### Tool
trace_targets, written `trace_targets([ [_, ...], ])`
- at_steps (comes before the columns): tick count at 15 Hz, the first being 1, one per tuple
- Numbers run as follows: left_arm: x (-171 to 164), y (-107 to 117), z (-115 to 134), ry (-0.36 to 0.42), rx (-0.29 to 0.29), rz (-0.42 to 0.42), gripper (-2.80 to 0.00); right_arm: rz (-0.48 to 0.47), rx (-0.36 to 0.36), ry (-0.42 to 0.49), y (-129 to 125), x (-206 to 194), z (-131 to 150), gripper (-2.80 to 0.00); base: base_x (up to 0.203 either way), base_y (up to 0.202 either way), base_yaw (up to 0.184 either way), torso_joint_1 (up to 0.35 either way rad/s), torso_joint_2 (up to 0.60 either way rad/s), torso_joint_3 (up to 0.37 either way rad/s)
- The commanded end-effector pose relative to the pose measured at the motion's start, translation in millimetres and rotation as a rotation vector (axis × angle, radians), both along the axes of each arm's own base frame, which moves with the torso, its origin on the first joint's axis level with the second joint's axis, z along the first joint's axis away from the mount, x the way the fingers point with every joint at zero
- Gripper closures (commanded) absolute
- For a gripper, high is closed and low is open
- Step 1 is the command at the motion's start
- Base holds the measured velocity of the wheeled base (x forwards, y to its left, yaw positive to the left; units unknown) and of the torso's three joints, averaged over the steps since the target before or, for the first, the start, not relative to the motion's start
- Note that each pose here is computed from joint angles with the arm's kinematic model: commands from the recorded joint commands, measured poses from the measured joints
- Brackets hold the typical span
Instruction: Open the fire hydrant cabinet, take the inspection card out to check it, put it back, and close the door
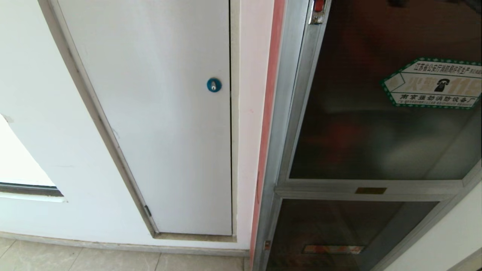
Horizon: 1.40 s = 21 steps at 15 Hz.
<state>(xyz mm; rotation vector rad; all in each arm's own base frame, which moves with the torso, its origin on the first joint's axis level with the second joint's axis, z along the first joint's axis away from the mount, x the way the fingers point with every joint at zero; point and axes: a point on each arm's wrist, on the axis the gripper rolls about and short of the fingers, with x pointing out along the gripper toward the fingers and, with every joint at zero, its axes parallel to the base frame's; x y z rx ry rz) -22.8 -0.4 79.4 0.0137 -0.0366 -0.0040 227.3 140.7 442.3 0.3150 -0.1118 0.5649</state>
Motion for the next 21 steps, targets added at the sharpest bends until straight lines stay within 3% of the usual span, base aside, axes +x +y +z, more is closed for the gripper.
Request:
trace_targets([
  [1,1.1,0.0,-3.8,0.014,0.0,0.0,0.0,0.015,0.013,-0.029,-6.9,-5.9,7.8,0.0,0.0,0.0,0.0,0.0,0.0,0.0],
  [10,1.1,0.0,-3.8,0.014,0.0,0.0,0.0,-0.028,-0.006,0.03,-12.8,34.3,-11.0,0.0,0.0,0.0,0.0,0.0,0.0,0.0],
  [21,1.1,0.0,-3.8,0.014,0.0,0.0,0.0,-0.017,-0.013,0.035,-10.6,41.6,-14.1,0.0,0.0,0.0,0.0,0.0,0.0,0.0],
])
